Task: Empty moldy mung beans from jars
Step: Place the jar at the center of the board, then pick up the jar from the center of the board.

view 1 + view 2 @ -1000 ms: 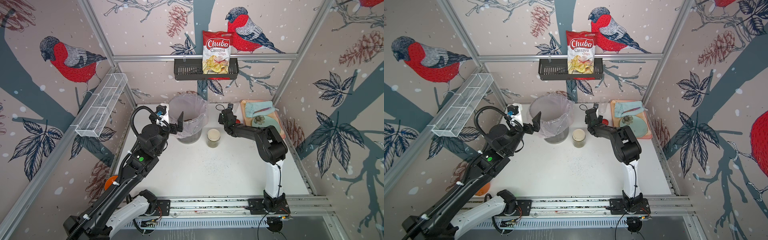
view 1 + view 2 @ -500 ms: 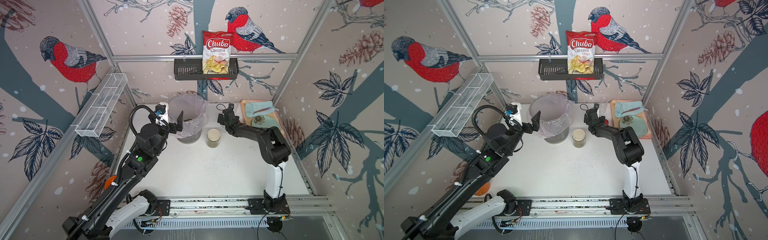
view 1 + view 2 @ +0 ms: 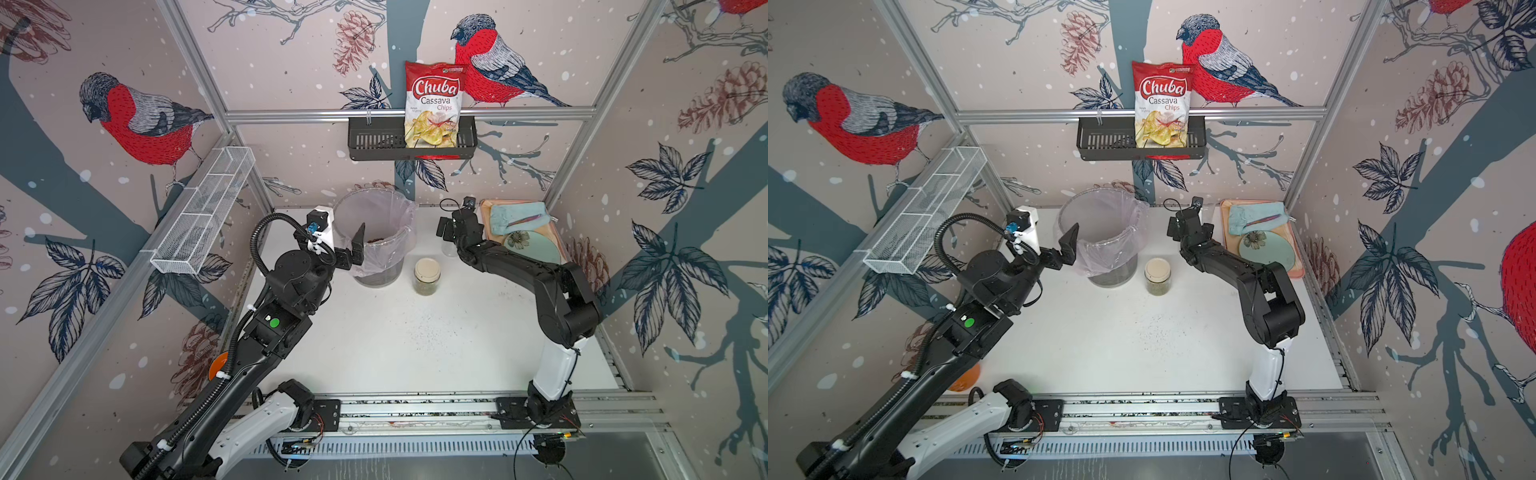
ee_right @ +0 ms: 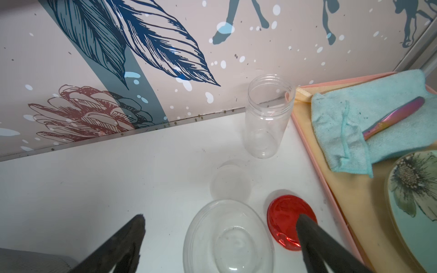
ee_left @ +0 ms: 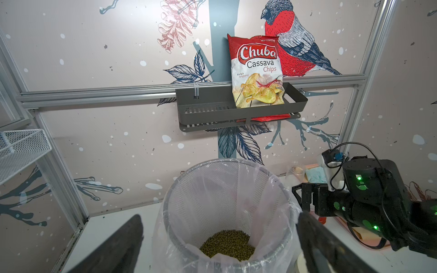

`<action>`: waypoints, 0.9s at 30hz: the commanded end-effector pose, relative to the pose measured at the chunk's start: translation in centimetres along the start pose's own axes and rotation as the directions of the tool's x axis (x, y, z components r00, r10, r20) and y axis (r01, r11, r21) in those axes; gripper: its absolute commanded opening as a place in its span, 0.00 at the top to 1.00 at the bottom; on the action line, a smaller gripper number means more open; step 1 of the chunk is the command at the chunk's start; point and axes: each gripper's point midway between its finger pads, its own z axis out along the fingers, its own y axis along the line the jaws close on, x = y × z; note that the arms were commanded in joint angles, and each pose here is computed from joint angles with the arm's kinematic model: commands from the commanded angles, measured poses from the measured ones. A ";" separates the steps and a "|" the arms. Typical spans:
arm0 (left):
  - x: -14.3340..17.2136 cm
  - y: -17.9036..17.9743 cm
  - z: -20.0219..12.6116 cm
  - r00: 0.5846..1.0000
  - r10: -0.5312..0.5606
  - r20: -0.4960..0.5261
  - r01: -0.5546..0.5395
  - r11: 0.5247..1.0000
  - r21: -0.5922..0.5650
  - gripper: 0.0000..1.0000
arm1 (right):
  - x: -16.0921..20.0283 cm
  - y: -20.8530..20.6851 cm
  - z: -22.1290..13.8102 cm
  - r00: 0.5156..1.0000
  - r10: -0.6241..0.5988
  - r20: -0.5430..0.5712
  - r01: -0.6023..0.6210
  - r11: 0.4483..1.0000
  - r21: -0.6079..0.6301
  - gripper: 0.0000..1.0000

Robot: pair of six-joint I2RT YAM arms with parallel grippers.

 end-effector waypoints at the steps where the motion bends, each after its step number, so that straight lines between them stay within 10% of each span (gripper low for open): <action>1: -0.7 0.2 -0.2 1.000 -0.016 0.020 0.016 1.000 -0.007 0.01 | -2.2 0.3 -2.0 0.999 0.006 0.033 -0.006 1.000 -0.014 0.00; 13: -0.4 -0.6 0.0 1.000 0.005 0.000 -0.005 0.999 0.036 0.01 | -10.2 2.2 -12.6 1.000 -0.013 -0.011 0.011 0.975 -0.221 0.00; 27: -0.2 -1.4 -0.4 1.000 -0.016 0.019 0.015 0.996 0.086 0.01 | -8.5 4.0 -18.4 0.971 -0.059 -0.230 -0.036 0.921 -0.387 0.01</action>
